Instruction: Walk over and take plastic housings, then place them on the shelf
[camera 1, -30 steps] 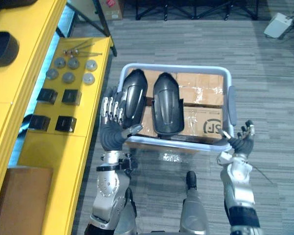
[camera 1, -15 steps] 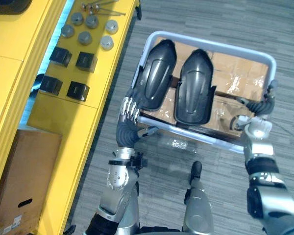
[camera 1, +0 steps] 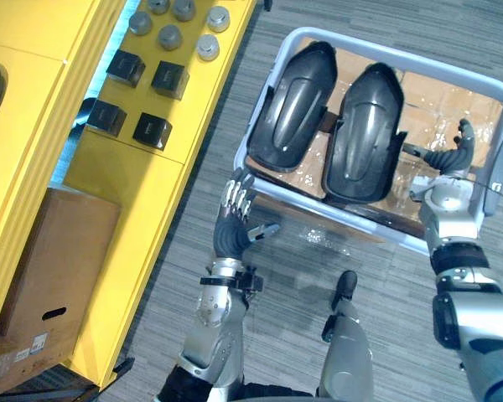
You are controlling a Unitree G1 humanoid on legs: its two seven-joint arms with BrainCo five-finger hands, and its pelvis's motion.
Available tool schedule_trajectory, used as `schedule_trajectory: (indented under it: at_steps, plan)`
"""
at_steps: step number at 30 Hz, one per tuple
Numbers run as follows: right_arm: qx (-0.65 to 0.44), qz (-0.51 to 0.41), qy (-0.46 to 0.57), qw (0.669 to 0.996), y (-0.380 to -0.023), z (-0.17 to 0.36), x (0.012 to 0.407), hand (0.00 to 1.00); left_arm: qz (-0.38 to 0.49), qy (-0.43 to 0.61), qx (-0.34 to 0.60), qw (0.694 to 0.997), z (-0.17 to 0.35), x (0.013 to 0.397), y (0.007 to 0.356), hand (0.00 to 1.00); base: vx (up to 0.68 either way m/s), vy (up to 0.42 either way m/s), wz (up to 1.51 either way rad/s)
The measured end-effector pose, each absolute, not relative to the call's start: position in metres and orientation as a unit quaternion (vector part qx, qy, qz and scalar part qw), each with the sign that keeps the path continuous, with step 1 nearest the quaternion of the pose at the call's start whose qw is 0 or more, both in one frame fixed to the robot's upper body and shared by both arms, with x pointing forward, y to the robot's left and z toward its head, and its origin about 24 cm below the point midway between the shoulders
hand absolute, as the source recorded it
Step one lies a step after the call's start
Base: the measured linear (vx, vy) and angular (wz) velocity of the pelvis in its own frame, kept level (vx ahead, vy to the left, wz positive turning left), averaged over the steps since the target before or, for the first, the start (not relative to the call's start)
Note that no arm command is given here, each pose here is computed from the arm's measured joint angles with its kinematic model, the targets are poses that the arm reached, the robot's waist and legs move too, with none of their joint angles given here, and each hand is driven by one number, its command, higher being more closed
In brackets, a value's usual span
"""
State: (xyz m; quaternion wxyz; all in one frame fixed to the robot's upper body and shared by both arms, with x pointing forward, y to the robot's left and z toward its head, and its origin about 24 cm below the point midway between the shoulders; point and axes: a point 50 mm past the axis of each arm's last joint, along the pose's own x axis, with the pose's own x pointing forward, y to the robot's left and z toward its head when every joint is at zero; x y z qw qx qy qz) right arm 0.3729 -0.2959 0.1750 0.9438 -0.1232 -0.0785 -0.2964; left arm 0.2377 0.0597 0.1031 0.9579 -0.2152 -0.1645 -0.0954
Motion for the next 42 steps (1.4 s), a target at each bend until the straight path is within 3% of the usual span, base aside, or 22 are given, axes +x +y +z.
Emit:
schedule_trajectory:
  at_steps: [6,16,17,30,42]
  plan:
    - [-0.165,-0.256,-0.068,0.950,-0.286,0.171,0.377,0.00,-0.096,-0.152,-0.212,0.961,0.097,0.238,0.058,0.00,0.00,0.003,-0.01]
    - [-0.192,-0.263,-0.013,0.945,-0.291,0.168,0.386,0.00,-0.093,-0.125,-0.208,0.966,0.087,0.244,0.049,0.00,-0.01,0.017,0.03]
    - [-0.198,-0.266,-0.010,0.943,-0.293,0.170,0.386,1.00,-0.091,-0.124,-0.212,0.965,0.087,0.244,0.049,0.00,-0.03,0.015,0.04]
    - [-0.195,-0.361,0.083,0.908,-0.340,0.180,0.372,1.00,-0.092,-0.100,-0.224,0.965,0.082,0.248,0.039,0.00,0.02,0.022,0.08]
    - [-0.178,-0.414,0.108,0.886,-0.351,0.180,0.366,1.00,-0.088,-0.089,-0.241,0.962,0.079,0.247,0.041,0.00,0.03,0.035,0.04]
